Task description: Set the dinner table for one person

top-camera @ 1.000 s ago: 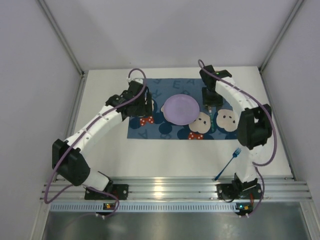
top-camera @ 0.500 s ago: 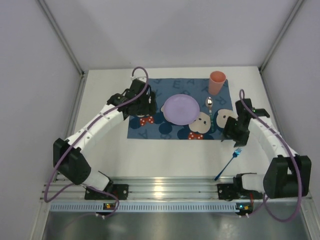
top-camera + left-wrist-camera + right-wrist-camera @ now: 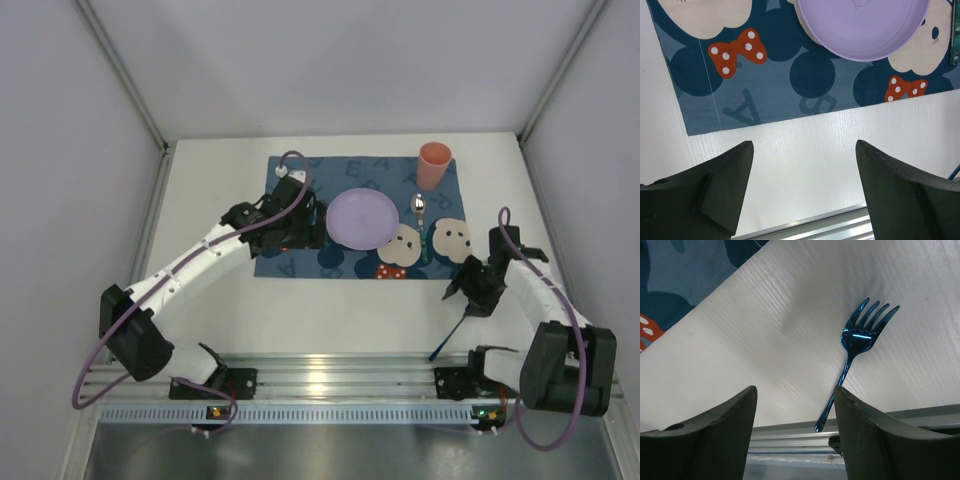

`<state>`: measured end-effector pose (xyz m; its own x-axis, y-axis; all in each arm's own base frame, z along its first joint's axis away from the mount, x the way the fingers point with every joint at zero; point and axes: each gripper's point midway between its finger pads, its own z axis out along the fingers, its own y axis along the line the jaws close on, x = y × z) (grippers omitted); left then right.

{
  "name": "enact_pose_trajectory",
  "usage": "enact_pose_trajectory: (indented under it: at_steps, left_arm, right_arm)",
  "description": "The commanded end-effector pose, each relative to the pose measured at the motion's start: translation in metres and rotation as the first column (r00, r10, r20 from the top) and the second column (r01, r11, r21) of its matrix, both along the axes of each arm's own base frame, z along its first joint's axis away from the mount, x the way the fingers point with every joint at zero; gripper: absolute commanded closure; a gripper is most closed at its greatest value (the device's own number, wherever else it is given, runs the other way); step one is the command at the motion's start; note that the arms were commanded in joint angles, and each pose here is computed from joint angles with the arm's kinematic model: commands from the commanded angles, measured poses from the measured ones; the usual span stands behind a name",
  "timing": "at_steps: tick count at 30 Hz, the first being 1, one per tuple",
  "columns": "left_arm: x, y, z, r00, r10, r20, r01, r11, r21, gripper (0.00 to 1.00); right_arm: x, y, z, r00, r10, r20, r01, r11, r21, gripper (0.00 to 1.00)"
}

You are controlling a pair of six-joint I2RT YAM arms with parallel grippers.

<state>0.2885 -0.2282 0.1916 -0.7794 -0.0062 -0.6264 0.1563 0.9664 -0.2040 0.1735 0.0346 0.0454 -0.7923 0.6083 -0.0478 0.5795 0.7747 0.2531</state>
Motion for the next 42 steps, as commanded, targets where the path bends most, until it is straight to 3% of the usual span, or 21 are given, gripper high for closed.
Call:
enact_pose_trajectory:
  at_steps: [1, 9, 18, 29, 36, 42]
  left_arm:
    - [-0.007, 0.008, 0.012, 0.999, 0.031, 0.034, -0.030, 0.999, -0.029, 0.12]
    - [-0.015, 0.019, 0.007, 0.998, 0.041, 0.037, -0.041, 0.999, -0.012, 0.13]
    - [-0.008, 0.012, 0.005, 0.999, 0.032, 0.040, -0.031, 0.999, -0.020, 0.13]
    - [-0.003, 0.015, 0.005, 0.998, 0.028, 0.056, -0.029, 0.999, 0.016, 0.14]
    - [-0.004, 0.021, -0.001, 0.998, 0.032, 0.052, -0.034, 0.999, 0.034, 0.13]
    - [0.000, 0.022, -0.003, 0.999, 0.031, 0.043, -0.032, 0.999, 0.030, 0.13]
  right_arm:
    - [0.010, -0.008, -0.003, 0.999, -0.022, 0.028, 0.023, 0.999, -0.030, 0.37]
    - [-0.008, -0.011, 0.000, 0.999, -0.045, -0.016, 0.044, 0.997, -0.061, 0.40]
    - [-0.033, 0.000, -0.019, 0.994, -0.091, -0.064, 0.091, 0.996, -0.013, 0.41]
    - [-0.011, -0.014, -0.024, 0.991, -0.114, -0.069, 0.109, 0.991, -0.077, 0.56]
    - [-0.009, -0.020, -0.034, 0.988, -0.128, -0.088, 0.118, 0.987, -0.112, 0.60]
    - [-0.005, -0.017, -0.042, 0.989, -0.110, -0.099, 0.098, 0.988, -0.118, 0.71]
